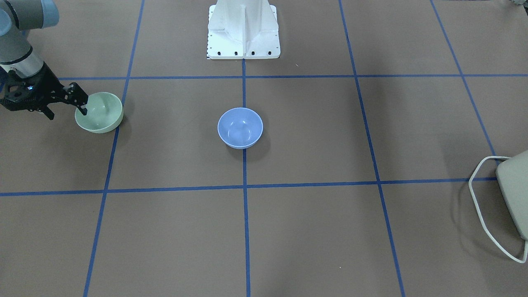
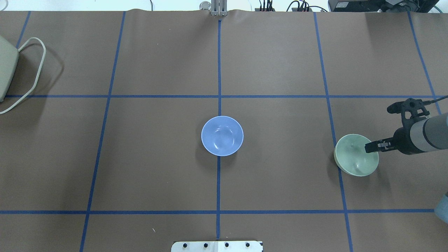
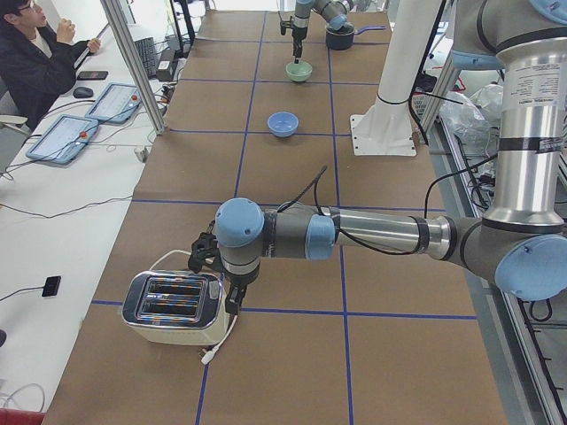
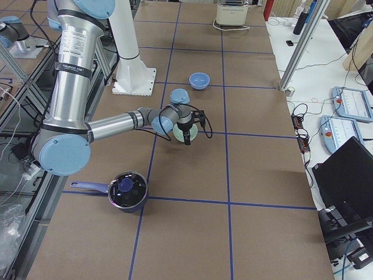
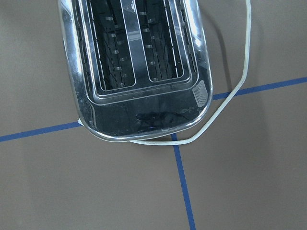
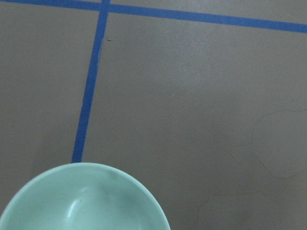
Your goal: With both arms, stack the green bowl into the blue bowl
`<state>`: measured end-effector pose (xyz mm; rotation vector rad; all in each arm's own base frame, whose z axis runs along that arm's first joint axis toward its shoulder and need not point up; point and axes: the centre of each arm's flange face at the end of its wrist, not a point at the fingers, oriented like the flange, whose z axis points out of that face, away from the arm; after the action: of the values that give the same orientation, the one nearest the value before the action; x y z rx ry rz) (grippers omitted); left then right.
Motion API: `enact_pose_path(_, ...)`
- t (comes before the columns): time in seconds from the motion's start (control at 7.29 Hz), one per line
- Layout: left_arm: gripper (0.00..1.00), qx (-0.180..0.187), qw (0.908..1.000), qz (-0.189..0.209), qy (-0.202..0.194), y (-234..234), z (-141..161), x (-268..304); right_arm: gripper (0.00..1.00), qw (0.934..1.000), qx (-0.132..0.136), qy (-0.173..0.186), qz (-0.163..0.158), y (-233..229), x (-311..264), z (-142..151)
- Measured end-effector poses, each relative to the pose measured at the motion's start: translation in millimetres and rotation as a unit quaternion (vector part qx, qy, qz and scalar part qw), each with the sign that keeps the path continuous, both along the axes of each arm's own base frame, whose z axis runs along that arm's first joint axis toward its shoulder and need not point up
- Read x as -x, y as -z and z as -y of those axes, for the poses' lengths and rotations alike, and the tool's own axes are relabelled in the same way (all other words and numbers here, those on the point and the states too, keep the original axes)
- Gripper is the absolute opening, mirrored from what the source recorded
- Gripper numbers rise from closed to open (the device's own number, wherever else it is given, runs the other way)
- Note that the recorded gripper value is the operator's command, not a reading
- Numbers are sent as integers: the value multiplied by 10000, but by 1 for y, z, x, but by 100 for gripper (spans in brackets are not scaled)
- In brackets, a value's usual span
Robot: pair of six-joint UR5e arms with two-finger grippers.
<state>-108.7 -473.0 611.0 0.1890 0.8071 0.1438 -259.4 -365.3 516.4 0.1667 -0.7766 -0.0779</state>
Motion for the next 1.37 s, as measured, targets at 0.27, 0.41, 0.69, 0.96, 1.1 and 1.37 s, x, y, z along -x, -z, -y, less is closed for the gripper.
enact_pose_path(0.27,99,-4,10000,2,-3,0,0,0,0,10000,41,76,-49,-7,5,-4)
enact_pose_path(0.41,99,-4,10000,2,-4,-1,-1,0,0,9999,53,91,-60,-9,5,-5)
enact_pose_path(0.69,99,36,10000,-7,1,-7,-7,-1,0,9999,48,104,-22,-5,5,-5)
enact_pose_path(0.96,99,153,9999,-20,41,-17,-16,-2,0,9999,58,-6,138,8,-2,6)
enact_pose_path(1.1,99,236,9997,-33,111,-17,-17,-2,0,9994,94,-103,327,25,-10,22)
enact_pose_path(1.37,99,559,9976,-75,411,-17,-17,-3,0,9967,243,-340,693,93,-14,76)
